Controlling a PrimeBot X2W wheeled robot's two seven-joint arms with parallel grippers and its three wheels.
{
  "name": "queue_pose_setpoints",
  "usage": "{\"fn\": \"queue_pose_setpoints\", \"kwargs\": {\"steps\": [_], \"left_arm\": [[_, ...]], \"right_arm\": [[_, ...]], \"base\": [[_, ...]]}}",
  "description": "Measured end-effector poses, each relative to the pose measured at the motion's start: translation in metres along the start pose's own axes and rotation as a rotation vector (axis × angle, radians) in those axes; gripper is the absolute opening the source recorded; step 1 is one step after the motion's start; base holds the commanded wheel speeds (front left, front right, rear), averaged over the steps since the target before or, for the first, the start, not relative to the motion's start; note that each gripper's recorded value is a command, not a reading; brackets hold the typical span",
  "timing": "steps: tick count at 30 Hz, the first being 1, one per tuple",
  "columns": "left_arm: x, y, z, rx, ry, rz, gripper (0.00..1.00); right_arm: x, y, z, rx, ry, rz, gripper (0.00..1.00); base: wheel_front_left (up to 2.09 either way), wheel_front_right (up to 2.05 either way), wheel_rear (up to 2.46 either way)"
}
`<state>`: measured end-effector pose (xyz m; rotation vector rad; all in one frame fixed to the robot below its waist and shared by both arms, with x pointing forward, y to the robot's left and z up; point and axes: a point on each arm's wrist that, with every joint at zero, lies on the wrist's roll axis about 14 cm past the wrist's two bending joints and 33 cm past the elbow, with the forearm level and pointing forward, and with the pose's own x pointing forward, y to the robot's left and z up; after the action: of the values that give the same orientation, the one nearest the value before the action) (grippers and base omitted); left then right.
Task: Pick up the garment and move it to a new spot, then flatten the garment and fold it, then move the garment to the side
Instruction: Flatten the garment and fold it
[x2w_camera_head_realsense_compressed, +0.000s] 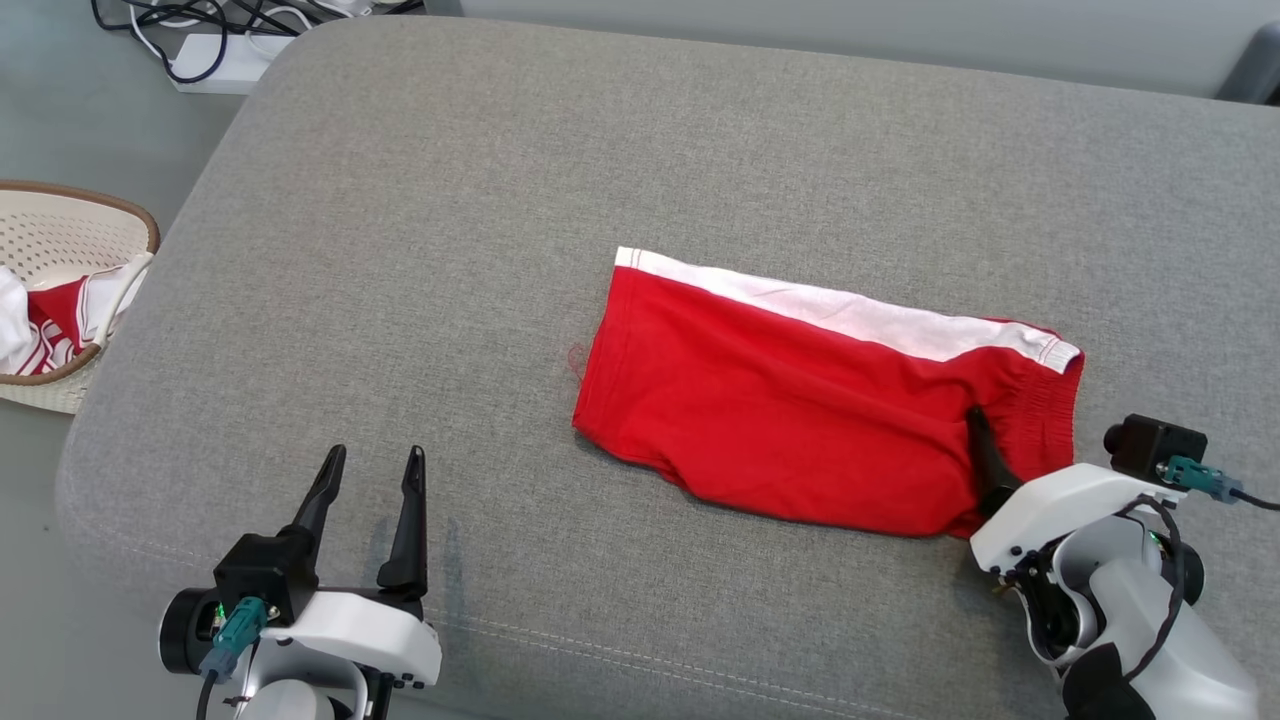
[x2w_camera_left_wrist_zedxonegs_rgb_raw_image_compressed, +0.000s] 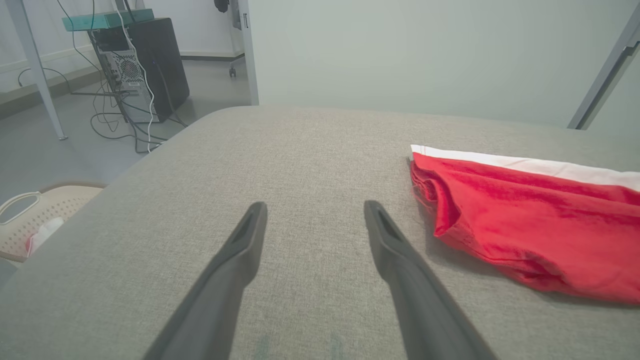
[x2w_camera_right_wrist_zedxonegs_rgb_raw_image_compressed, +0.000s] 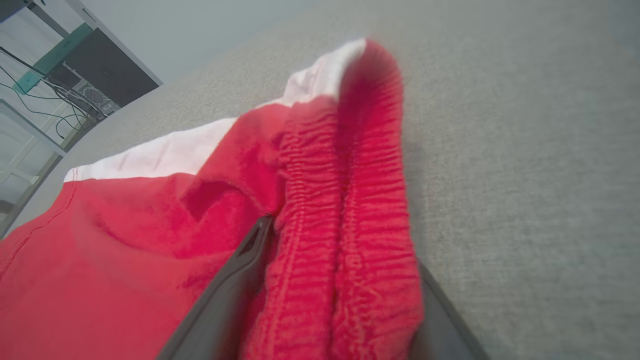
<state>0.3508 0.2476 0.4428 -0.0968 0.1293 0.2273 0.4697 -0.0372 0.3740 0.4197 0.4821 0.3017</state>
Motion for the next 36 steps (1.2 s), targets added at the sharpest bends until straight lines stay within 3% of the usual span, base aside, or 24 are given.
{"fn": "queue_pose_setpoints", "kwargs": {"steps": [3,4,5,6,7,14,22,30,36], "left_arm": [[0.0,-0.001,-0.001,0.0,0.004,-0.003,1.0],[0.0,-0.001,-0.001,0.001,0.005,-0.005,1.0],[-0.001,-0.002,-0.002,0.001,0.005,-0.006,1.0],[-0.001,-0.003,-0.002,0.001,0.006,-0.008,1.0],[-0.001,-0.004,-0.002,-0.001,0.007,-0.011,1.0],[0.001,-0.011,-0.001,-0.01,0.003,-0.032,1.0],[0.004,-0.027,0.003,-0.024,-0.01,-0.079,1.0],[0.001,-0.041,0.004,-0.051,-0.013,-0.118,1.0],[-0.005,-0.041,0.002,-0.063,-0.007,-0.121,1.0]], "right_arm": [[0.002,0.005,-0.001,0.007,0.021,0.016,0.96],[0.003,0.007,-0.001,0.012,0.026,0.02,0.8],[0.003,0.008,-0.002,0.014,0.028,0.023,0.52],[0.003,0.008,-0.002,0.02,0.029,0.024,0.37],[0.003,0.008,-0.002,0.027,0.028,0.024,0.0],[-0.003,-0.003,0.008,0.071,-0.02,-0.006,0.0],[-0.025,-0.052,0.044,0.036,-0.115,-0.089,0.0],[-0.028,0.028,0.077,0.081,-0.156,0.167,0.0],[-0.028,0.068,0.066,0.046,-0.077,0.284,0.0]], "base": [[0.0,0.0,0.0],[0.0,0.0,0.0],[0.0,0.0,0.0],[0.0,0.0,0.0],[0.0,0.0,0.0],[0.0,0.0,0.0],[0.0,0.0,0.0],[0.0,0.0,0.0],[0.0,0.0,0.0]]}}
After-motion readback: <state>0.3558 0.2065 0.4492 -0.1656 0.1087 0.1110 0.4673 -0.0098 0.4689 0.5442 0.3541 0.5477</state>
